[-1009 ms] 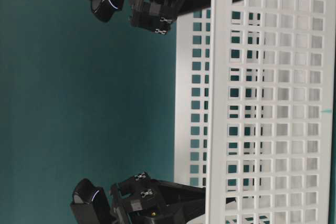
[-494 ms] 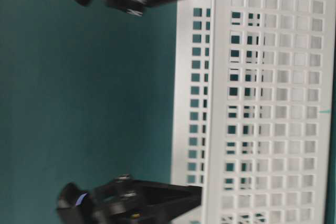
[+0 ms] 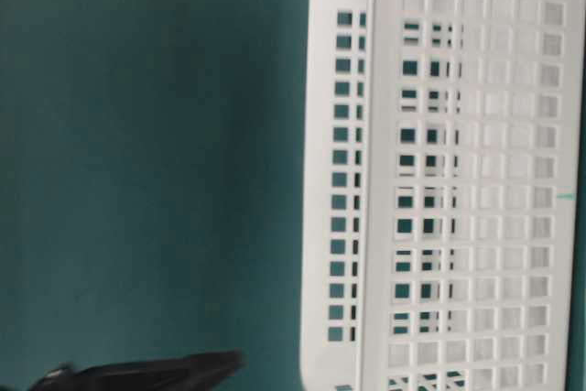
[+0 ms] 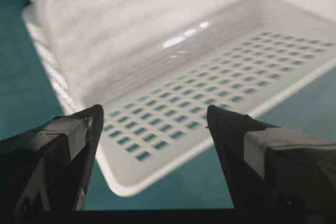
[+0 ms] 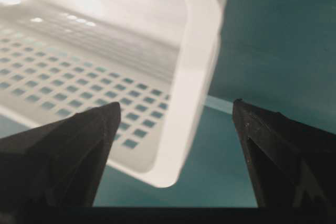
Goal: Lift the white basket with both hands.
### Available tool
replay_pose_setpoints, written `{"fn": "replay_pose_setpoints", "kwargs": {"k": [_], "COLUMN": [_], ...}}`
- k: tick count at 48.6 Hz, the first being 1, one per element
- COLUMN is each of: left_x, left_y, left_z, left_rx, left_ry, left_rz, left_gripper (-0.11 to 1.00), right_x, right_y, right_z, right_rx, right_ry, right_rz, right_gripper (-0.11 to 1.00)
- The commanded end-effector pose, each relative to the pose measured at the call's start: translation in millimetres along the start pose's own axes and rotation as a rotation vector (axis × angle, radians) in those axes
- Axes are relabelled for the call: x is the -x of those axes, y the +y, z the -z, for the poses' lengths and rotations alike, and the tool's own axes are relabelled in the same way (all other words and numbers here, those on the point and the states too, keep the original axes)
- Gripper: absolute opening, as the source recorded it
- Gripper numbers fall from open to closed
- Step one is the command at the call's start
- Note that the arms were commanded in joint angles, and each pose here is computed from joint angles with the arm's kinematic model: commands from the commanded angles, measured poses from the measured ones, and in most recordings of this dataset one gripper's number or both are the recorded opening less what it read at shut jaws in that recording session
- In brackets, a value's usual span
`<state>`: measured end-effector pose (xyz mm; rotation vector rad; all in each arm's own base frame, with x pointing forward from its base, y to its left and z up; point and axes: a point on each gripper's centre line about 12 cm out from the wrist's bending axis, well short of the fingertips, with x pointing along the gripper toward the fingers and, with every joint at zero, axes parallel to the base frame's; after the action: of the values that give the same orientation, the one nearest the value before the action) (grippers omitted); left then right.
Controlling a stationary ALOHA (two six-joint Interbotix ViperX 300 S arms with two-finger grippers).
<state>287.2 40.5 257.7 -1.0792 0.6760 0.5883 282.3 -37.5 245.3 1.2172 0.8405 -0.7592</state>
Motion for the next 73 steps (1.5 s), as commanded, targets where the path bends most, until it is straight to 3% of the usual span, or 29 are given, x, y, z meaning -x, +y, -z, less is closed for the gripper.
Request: {"fn": "replay_pose_setpoints", "kwargs": {"k": [1,13,21,27,32,43,52,67,73], "left_x": [12.8,49.1,68.7,82.5,92.5,110.5,125.6,143.8,146.1], "left_y": [-5.8,-11.5,-15.5,-22.0,-25.8,-26.0,-25.0,-25.9,-27.9], "left_z": [-2.4,-6.0,-8.2,-11.3,-13.1,-13.5,-8.6,3.7,7.8], "left_rx": [-0.007,-0.014,-0.071,-0.146,-0.225,-0.422,-0.552,-0.741,-0.84], "left_ry": [-0.022,-0.081,-0.146,-0.217,-0.276,-0.376,-0.428,-0.48,-0.499], "left_rz": [0.044,0.159,0.268,0.368,0.429,0.469,0.492,0.534,0.535], "left_gripper": [0.86,0.85,0.86,0.86,0.85,0.85,0.85,0.85,0.85], "right_x": [7.3,23.2,35.2,48.3,58.1,85.7,103.8,124.4,127.5], "right_y": [9.3,22.3,30.5,35.5,33.9,23.8,15.4,3.9,-1.4], "right_z": [-3.2,-8.0,-10.3,-11.9,-11.0,-7.4,-3.1,10.4,16.3], "right_rx": [0.029,0.098,0.172,0.236,0.293,0.432,0.575,0.878,0.976], "right_ry": [-0.027,-0.1,-0.176,-0.248,-0.296,-0.409,-0.499,-0.639,-0.682], "right_rz": [-0.07,-0.246,-0.398,-0.515,-0.575,-0.669,-0.697,-0.705,-0.707], "right_gripper": [0.9,0.9,0.9,0.9,0.9,0.89,0.89,0.89,0.9]}}
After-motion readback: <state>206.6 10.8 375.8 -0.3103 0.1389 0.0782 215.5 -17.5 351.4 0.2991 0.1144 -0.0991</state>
